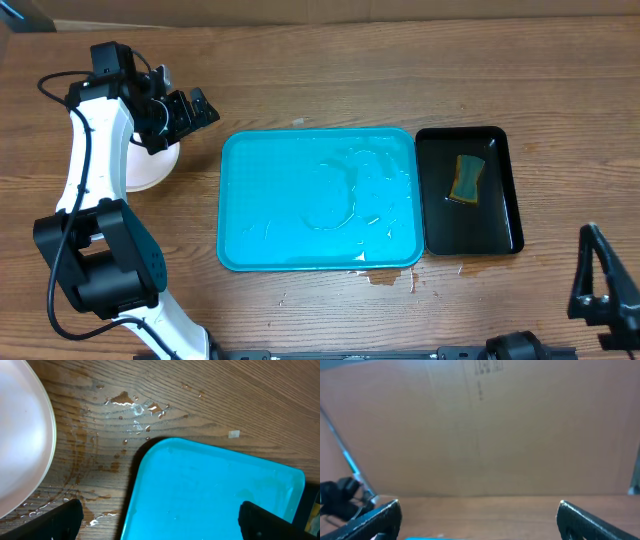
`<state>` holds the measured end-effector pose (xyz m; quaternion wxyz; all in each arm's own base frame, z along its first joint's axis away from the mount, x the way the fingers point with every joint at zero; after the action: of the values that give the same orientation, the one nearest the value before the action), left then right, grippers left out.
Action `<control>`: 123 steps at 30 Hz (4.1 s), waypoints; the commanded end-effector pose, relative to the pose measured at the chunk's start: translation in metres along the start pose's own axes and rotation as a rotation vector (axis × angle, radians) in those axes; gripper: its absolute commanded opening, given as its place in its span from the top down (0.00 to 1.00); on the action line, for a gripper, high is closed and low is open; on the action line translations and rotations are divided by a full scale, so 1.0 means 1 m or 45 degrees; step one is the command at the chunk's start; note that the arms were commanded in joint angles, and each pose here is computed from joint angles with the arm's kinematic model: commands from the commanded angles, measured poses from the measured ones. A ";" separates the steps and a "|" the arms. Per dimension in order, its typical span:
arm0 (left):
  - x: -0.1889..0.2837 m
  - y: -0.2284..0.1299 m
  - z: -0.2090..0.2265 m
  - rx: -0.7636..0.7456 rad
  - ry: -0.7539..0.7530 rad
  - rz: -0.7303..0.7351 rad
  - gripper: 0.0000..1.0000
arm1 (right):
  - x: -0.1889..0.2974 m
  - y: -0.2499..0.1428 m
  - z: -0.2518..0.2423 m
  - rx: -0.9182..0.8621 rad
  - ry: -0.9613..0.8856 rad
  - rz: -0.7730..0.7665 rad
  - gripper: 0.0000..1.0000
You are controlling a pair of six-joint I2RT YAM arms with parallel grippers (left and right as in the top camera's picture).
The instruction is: Clean dirty plates on tray and stack at the side
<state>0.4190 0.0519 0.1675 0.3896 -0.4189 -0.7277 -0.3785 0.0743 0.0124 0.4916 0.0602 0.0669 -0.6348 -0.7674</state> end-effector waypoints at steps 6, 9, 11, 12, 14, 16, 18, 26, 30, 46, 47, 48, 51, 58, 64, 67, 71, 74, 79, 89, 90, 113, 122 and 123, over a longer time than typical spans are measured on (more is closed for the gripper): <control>0.009 -0.001 -0.006 -0.047 -0.022 -0.023 0.00 | -0.041 -0.052 -0.013 0.041 -0.020 -0.163 0.00; 0.010 -0.001 -0.006 -0.047 -0.022 -0.024 0.00 | -0.056 -0.069 -0.014 0.058 0.044 -0.303 0.00; 0.009 -0.001 -0.006 -0.047 -0.022 -0.023 0.00 | -0.065 -0.082 -0.013 0.078 0.100 -0.398 0.00; 0.009 -0.001 -0.006 -0.047 -0.022 -0.023 0.00 | -0.068 -0.087 -0.014 0.084 0.118 -0.433 0.00; 0.009 -0.001 -0.006 -0.047 -0.022 -0.023 0.00 | -0.072 -0.101 -0.015 0.098 0.153 -0.503 0.00; 0.009 -0.001 -0.006 -0.047 -0.022 -0.023 0.00 | -0.074 -0.122 -0.019 0.123 0.179 -0.584 0.00; 0.009 -0.001 -0.006 -0.047 -0.022 -0.023 0.00 | -0.074 -0.135 -0.023 0.129 0.174 -0.613 0.00; 0.010 -0.001 -0.006 -0.047 -0.022 -0.023 0.00 | -0.084 -0.190 -0.037 0.120 0.139 -0.549 0.00; 0.009 -0.001 -0.006 -0.047 -0.022 -0.023 0.00 | -0.091 -0.213 -0.043 0.109 0.128 -0.489 0.00; 0.009 -0.001 -0.006 -0.047 -0.022 -0.023 0.00 | -0.112 -0.302 -0.065 0.037 0.025 -0.031 0.00; 0.010 -0.001 -0.006 -0.047 -0.022 -0.024 0.00 | -0.112 -0.311 -0.068 0.027 0.004 0.030 0.00; 0.009 -0.001 -0.006 -0.047 -0.022 -0.023 0.00 | -0.112 -0.314 -0.069 0.025 -0.010 0.049 0.00; 0.010 -0.001 -0.006 -0.047 -0.022 -0.023 0.00 | -0.112 -0.315 -0.071 0.045 -0.029 0.050 0.00; 0.010 -0.001 -0.006 -0.047 -0.022 -0.024 0.00 | -0.112 -0.314 -0.071 0.053 -0.031 0.049 0.00; 0.010 -0.001 -0.006 -0.047 -0.022 -0.024 0.00 | -0.112 -0.314 -0.072 0.053 -0.034 0.048 0.00; 0.010 -0.001 -0.006 -0.047 -0.022 -0.023 0.00 | -0.112 -0.314 -0.072 0.053 -0.034 0.049 0.00; 0.009 -0.001 -0.006 -0.047 -0.022 -0.023 0.00 | -0.112 -0.314 -0.072 0.053 -0.034 0.048 0.00; 0.010 -0.001 -0.006 -0.047 -0.022 -0.024 0.00 | -0.112 -0.314 -0.072 0.053 -0.034 0.048 0.00; 0.009 -0.001 -0.006 -0.047 -0.022 -0.023 0.00 | -0.112 -0.314 -0.072 0.053 -0.034 0.048 0.00; 0.010 -0.001 -0.006 -0.047 -0.022 -0.024 0.00 | -0.112 -0.314 -0.072 0.053 -0.034 0.048 0.00; 0.010 -0.001 -0.006 -0.047 -0.022 -0.024 0.00 | -0.112 -0.314 -0.072 0.053 -0.034 0.048 0.00; 0.139 -0.042 -0.114 -0.430 0.013 -0.463 0.00 | -0.112 -0.314 -0.072 0.053 -0.034 0.048 0.00; 0.219 -0.086 -0.143 -0.556 -0.095 -0.717 0.00 | -0.112 -0.314 -0.072 0.053 -0.034 0.048 0.00; 0.225 -0.089 -0.144 -0.561 -0.101 -0.738 0.00 | -0.112 -0.314 -0.072 0.053 -0.034 0.048 0.00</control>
<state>0.3074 -0.0358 0.3920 0.1557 -0.2989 -0.7375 -0.5852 0.1947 0.0236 0.1744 0.0721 0.0496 -0.6508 -0.7542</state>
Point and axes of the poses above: each gripper's point midway between its finger pads, its own x axis back along the fingers, its own z axis along the line the jaws close on, y = z × x, the point moved 5 cm from there along x, back along the fingers, and after that the axes turned 1 degree about -x, right-handed, at the moved point
